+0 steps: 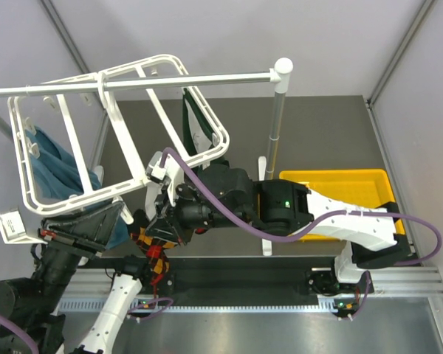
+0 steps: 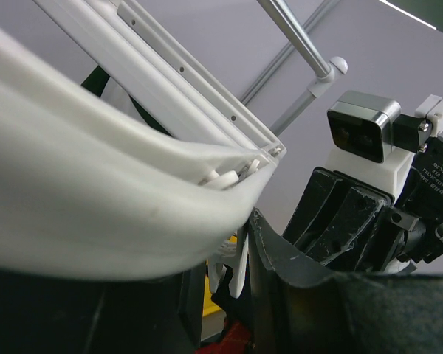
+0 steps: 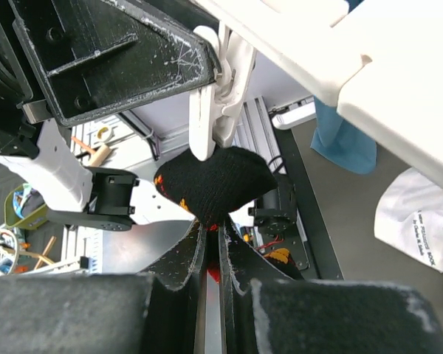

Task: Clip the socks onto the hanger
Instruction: Clamp the sock onto the hanger.

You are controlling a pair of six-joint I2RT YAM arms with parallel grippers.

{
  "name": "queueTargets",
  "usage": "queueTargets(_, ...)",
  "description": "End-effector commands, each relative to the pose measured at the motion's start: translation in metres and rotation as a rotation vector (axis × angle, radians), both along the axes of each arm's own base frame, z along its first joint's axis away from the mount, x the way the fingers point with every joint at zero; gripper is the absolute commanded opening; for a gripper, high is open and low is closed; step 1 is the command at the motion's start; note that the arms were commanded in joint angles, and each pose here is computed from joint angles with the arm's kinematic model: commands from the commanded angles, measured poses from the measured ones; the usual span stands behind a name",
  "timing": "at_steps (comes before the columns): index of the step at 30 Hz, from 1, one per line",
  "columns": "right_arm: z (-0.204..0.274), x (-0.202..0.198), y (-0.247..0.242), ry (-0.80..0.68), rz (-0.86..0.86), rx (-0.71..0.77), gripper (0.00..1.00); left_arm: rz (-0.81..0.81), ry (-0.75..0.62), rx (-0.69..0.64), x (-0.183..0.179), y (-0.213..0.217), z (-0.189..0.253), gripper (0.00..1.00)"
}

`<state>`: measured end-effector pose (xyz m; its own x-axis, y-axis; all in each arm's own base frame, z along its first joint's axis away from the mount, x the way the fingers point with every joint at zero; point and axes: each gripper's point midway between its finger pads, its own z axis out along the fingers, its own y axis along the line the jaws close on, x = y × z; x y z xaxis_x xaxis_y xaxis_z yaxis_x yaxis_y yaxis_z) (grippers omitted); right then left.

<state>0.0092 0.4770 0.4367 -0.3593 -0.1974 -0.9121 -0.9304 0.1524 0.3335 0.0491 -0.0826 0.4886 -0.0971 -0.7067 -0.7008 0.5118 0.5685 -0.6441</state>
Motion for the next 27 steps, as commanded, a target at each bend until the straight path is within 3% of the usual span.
queueTargets(1, 0.03, 0.005, 0.002, -0.014, 0.0, 0.088, 0.0, -0.035, 0.003, 0.007, -0.005, -0.005, 0.001, 0.0)
queueTargets(9, 0.017, 0.007, 0.014, -0.022, 0.005, 0.057, 0.0, -0.043, -0.002, -0.012, -0.008, -0.005, 0.005, 0.0)
queueTargets(27, 0.035, 0.012, 0.011, -0.029, 0.006, 0.11, 0.0, -0.05, 0.001, -0.004, -0.008, -0.007, 0.004, 0.0)
